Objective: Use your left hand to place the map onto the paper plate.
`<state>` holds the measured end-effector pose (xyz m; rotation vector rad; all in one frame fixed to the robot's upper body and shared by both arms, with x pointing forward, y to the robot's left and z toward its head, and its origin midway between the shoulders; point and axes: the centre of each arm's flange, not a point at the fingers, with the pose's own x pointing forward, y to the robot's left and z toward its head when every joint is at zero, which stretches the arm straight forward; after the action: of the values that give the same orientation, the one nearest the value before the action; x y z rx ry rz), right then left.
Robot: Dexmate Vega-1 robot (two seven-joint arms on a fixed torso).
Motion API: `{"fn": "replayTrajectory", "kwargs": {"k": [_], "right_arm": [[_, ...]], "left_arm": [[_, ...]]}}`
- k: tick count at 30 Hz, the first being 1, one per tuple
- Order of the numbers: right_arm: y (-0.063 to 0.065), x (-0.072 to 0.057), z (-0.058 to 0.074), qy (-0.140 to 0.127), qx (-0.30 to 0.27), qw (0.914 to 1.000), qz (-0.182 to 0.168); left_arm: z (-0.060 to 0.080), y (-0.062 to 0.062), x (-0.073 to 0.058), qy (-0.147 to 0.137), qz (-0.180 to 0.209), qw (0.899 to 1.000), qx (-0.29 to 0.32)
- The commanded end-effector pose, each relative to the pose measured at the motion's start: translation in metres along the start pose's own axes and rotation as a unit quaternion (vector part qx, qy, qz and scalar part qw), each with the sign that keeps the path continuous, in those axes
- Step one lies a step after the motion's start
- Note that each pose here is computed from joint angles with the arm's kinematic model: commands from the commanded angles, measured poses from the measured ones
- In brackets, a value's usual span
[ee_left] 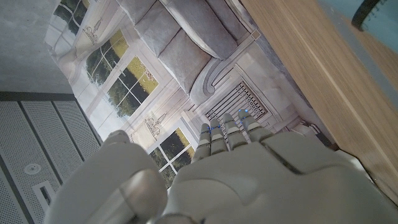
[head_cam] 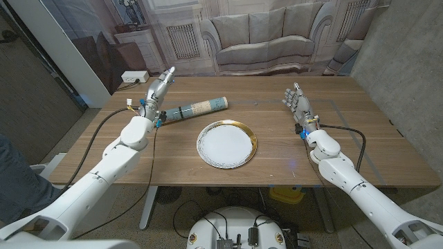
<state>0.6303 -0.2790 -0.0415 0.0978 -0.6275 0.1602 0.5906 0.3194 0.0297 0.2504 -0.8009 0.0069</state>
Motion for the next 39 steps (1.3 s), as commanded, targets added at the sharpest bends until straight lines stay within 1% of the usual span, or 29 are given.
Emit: {"fn": "replayTrajectory", "kwargs": {"k": [1, 6, 12, 19, 26, 39], "right_arm": [[0.0023, -0.0008, 0.0014, -0.005, 0.005, 1.0, -0.004], [0.0018, -0.0029, 0.0028, -0.006, 0.002, 1.0, -0.006], [0.0014, -0.0045, 0.0038, -0.005, 0.003, 0.9999, -0.009], [0.0016, -0.0045, 0.0012, -0.002, 0.004, 1.0, -0.007], [0.0016, -0.0038, -0.0017, 0.002, 0.005, 1.0, -0.006], [-0.0001, -0.0059, 0.0019, -0.002, 0.004, 0.9999, -0.013]], "left_arm": [[0.0087, 0.0073, -0.001, 0.003, 0.022, 0.997, 0.072], [0.0128, 0.0094, -0.0027, 0.007, 0.03, 0.994, 0.106], [0.0145, 0.0123, -0.0054, 0.007, 0.039, 0.991, 0.126], [0.0145, 0.0145, -0.0071, 0.006, 0.047, 0.989, 0.139], [0.0171, 0.0146, -0.0074, 0.008, 0.052, 0.983, 0.176], [0.0146, 0.0159, -0.0023, 0.006, 0.058, 0.981, 0.186]]}}
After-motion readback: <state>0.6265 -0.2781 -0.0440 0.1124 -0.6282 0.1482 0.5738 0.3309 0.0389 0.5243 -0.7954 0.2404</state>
